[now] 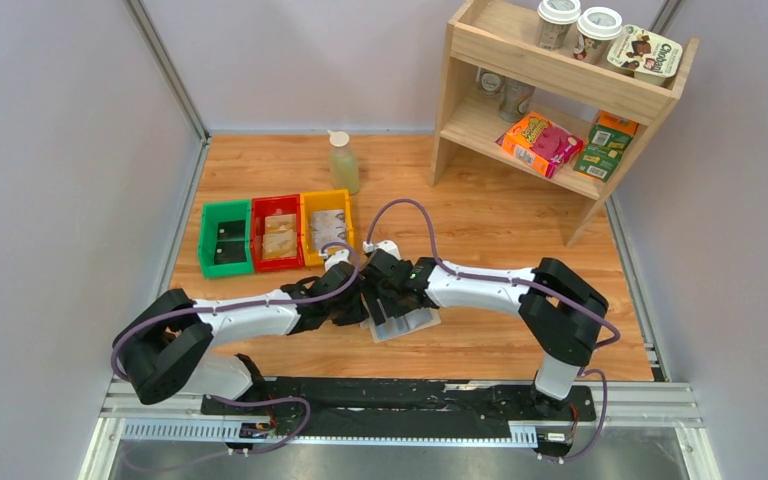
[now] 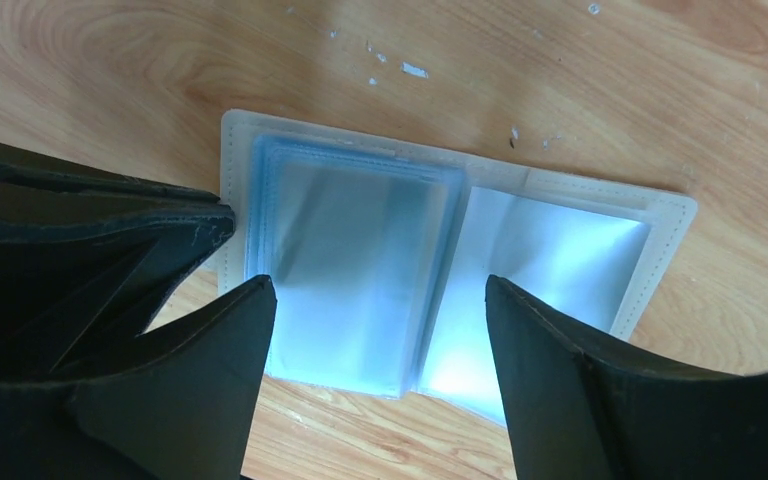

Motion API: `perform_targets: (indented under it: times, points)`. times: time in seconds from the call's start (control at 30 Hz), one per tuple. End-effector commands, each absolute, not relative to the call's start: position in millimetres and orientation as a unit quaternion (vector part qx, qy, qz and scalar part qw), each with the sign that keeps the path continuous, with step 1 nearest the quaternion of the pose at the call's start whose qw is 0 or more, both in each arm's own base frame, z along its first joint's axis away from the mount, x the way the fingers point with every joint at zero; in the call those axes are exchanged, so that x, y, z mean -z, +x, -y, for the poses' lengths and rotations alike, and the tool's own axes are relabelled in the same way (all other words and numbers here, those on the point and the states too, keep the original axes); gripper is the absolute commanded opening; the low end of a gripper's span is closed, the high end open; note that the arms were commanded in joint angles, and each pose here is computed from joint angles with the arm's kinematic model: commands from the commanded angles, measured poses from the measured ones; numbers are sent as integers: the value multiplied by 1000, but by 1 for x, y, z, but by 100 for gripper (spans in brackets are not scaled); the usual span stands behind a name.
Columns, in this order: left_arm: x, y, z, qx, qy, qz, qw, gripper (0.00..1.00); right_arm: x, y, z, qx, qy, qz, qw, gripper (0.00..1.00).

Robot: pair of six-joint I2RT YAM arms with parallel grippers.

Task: Take the credit cards out of the card holder
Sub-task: Remove the credit card from the card holder.

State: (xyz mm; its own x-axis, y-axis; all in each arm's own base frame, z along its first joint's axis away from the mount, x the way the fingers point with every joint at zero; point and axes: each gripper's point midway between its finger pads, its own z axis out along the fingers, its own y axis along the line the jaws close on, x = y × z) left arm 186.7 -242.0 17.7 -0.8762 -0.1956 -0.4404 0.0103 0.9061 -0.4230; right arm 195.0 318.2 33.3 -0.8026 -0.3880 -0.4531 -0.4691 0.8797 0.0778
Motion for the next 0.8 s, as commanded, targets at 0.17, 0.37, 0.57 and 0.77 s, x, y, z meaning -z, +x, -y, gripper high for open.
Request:
perform_targets:
  times: [0.17,0.37,0.57,0.77]
  points:
    - [-2,178,239,220,-75,-944,233,0,-29,193,-333,-96,-233,-944,215,80]
    - [2,175,238,243,-117,-934,233,0,-22,198,-327,-65,-226,-947,216,80]
    - [6,174,233,247,-141,-930,234,0,-19,202,-317,-24,-224,-950,216,72]
    - [7,174,233,244,-141,-930,234,0,-38,205,-315,-41,-221,-945,239,66]
